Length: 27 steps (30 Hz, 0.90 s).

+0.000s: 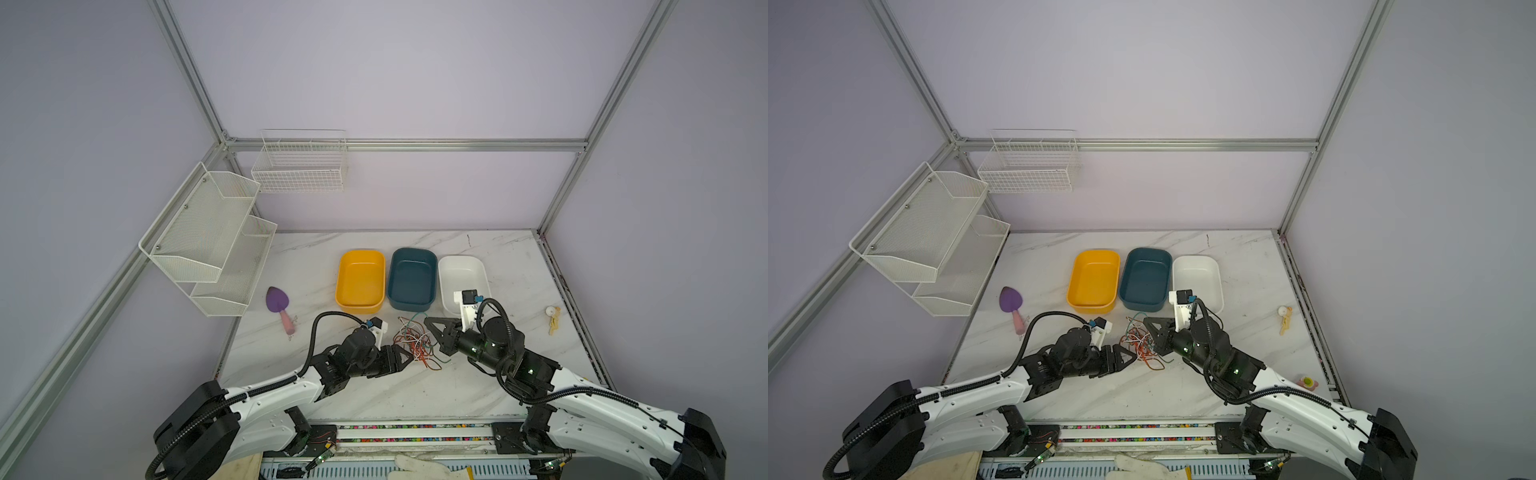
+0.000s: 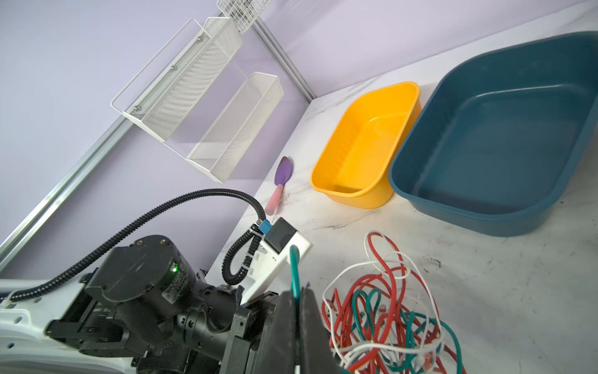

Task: Untangle the cables
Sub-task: 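Pull a green wire out with the right gripper while the left releases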

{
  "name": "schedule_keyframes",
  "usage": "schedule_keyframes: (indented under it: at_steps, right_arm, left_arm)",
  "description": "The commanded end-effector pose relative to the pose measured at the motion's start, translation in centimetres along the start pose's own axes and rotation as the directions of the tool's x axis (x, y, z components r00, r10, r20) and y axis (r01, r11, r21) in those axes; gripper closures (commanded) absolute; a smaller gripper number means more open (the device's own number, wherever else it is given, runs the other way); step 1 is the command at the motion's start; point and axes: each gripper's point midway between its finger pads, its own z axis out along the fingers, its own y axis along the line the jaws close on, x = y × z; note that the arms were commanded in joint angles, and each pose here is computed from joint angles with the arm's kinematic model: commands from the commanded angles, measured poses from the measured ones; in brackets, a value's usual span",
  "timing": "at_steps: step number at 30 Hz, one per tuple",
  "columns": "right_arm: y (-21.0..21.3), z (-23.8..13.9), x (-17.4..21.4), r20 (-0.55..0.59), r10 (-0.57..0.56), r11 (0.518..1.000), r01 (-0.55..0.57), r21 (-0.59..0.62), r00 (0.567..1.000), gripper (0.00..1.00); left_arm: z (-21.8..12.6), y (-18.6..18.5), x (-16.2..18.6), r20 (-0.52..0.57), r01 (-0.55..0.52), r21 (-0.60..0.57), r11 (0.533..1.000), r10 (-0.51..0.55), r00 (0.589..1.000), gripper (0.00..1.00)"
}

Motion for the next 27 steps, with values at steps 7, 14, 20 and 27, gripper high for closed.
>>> schedule_keyframes:
  at_steps: [7, 14, 20, 27]
  right_arm:
    - [5.1, -0.4, -2.6, 0.038, -0.014, 0.979, 0.022, -0.202, 0.999, 1.00]
    - [5.6, -1.5, -4.1, 0.073, -0.013, 0.983, 0.026, -0.179, 0.997, 1.00]
    - [5.1, -2.7, -5.6, 0.118, -0.028, 0.993, 0.041, -0.111, 0.993, 1.00]
    - [5.7, -3.7, -6.7, 0.145, -0.025, 0.993, 0.041, -0.108, 0.989, 1.00]
  left_arm:
    - [-0.2, -1.1, -0.1, 0.023, -0.015, 0.087, 0.996, 0.013, 1.000, 0.25]
    - [0.1, -0.1, 0.3, 0.014, -0.005, 0.067, 0.998, 0.004, 1.000, 0.43]
    - [0.3, 1.3, 1.0, 0.000, 0.005, 0.037, 0.999, -0.005, 1.000, 0.65]
    - [0.3, 2.2, 1.4, 0.000, 0.006, 0.018, 1.000, -0.006, 1.000, 0.85]
